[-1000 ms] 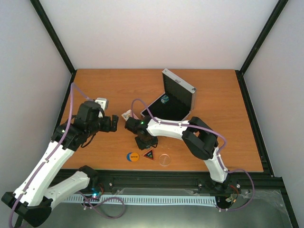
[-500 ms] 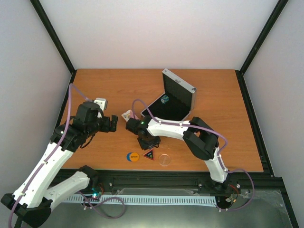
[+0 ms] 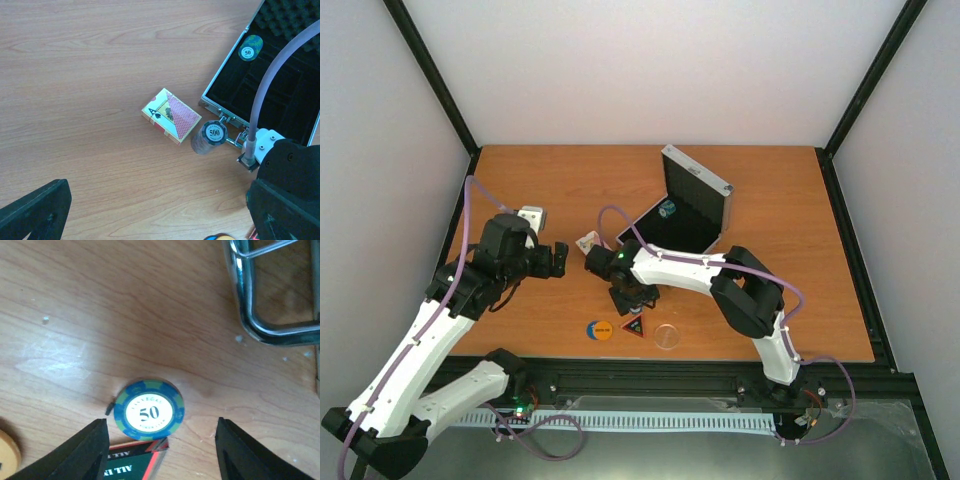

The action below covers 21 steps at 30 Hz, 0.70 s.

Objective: Pack up texas hold em set

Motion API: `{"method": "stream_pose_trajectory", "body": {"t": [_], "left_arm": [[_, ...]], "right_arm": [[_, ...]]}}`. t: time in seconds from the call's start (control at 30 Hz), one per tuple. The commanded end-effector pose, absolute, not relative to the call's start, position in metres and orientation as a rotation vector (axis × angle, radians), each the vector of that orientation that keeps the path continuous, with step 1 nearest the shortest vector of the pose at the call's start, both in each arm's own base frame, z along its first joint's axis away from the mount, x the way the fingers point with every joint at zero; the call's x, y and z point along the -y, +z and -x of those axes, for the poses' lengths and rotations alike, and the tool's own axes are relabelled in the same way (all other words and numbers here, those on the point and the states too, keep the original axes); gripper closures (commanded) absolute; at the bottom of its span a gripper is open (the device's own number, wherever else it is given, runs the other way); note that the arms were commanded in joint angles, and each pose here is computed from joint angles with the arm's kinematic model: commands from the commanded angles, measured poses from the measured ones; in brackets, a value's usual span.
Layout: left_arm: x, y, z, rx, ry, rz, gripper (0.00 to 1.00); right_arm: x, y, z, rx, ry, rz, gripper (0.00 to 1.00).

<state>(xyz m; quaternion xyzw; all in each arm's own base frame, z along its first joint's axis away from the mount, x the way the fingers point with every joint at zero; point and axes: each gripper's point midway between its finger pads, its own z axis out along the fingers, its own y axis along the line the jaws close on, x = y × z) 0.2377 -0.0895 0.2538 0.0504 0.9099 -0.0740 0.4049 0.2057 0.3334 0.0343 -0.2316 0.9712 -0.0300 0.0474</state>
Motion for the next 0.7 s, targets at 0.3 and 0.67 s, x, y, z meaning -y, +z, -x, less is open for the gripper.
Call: {"method": "stream_pose_trajectory", "body": {"t": [0.3, 0.67], "left_arm": [[0.089, 0.262, -0.240, -2.275, -0.202, -0.104, 0.00], [0.088, 0.258, -0.239, -2.290, -0.191, -0.098, 0.00]], "right_arm": [[-0.339, 0.026, -0.206, -2.903, 0.024, 0.856, 0.26], [-0.327, 0.013, -0.207, -2.868, 0.038, 0.924, 0.32]]}}
